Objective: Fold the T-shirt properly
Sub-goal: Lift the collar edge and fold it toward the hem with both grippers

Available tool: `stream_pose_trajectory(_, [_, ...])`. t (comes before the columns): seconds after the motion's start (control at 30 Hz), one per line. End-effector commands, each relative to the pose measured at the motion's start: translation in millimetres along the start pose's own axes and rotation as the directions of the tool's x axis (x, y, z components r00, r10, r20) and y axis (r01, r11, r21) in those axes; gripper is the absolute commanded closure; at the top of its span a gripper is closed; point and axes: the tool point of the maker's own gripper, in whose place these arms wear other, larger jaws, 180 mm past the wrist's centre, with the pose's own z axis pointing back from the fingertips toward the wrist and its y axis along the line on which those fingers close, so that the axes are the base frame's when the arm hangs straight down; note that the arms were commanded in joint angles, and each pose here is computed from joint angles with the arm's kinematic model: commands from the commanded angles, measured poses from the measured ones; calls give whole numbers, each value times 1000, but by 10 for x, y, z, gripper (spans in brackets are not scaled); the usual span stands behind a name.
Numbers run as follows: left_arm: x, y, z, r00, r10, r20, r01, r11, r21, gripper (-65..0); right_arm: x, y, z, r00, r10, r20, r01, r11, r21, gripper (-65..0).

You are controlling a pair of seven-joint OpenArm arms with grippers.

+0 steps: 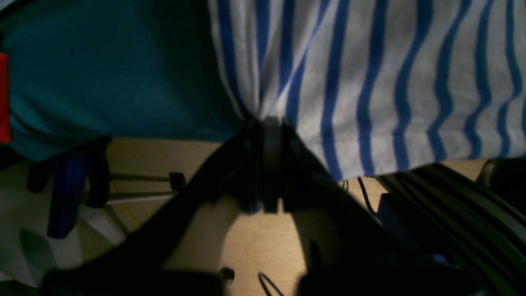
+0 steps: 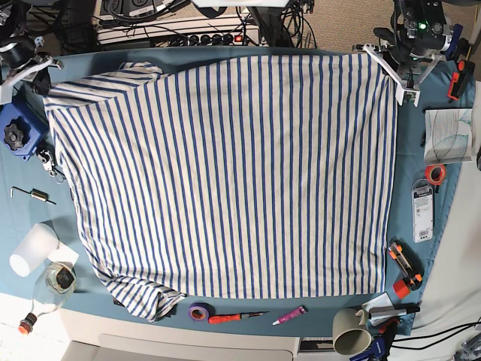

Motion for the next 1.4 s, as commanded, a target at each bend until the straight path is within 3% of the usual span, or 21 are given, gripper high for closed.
stream_pose_trajectory(0.0, [-20, 30, 60, 1000, -24, -4, 24, 1000, 14, 0, 99, -56, 76, 999, -1, 39, 2, 1000, -21, 0])
stream_pose_trajectory(0.17, [-73, 49, 236, 999, -42, 7, 42, 999, 33, 0, 56, -111, 190, 995, -74, 73, 76, 997, -24, 0])
stream_pose_trajectory(0.33, [63, 185, 403, 995, -38, 95, 31, 996, 80, 0, 46, -104, 206, 995, -75, 73, 76, 997, -17, 0])
stream_pose_trajectory(0.53, [226, -1, 421, 982, -65, 180, 70, 997, -25, 0, 170, -119, 196, 990, -66, 122, 70, 997, -23, 0])
stream_pose_trajectory(0.87, [564, -7, 441, 954, -66, 292, 76, 997, -21, 0, 291, -185, 147, 984, -87, 158, 98, 993, -64, 0])
stream_pose_trajectory(1.2, [721, 111, 419, 939, -102, 330, 99, 995, 27, 0, 457, -164, -117, 992, 50, 116, -32, 988, -152, 0])
stream_pose_trajectory(1.37, [722, 264, 277, 948, -117, 297, 106, 993, 52, 0, 589, -70, -275, 986, 112, 122, -89, 979, -183, 0])
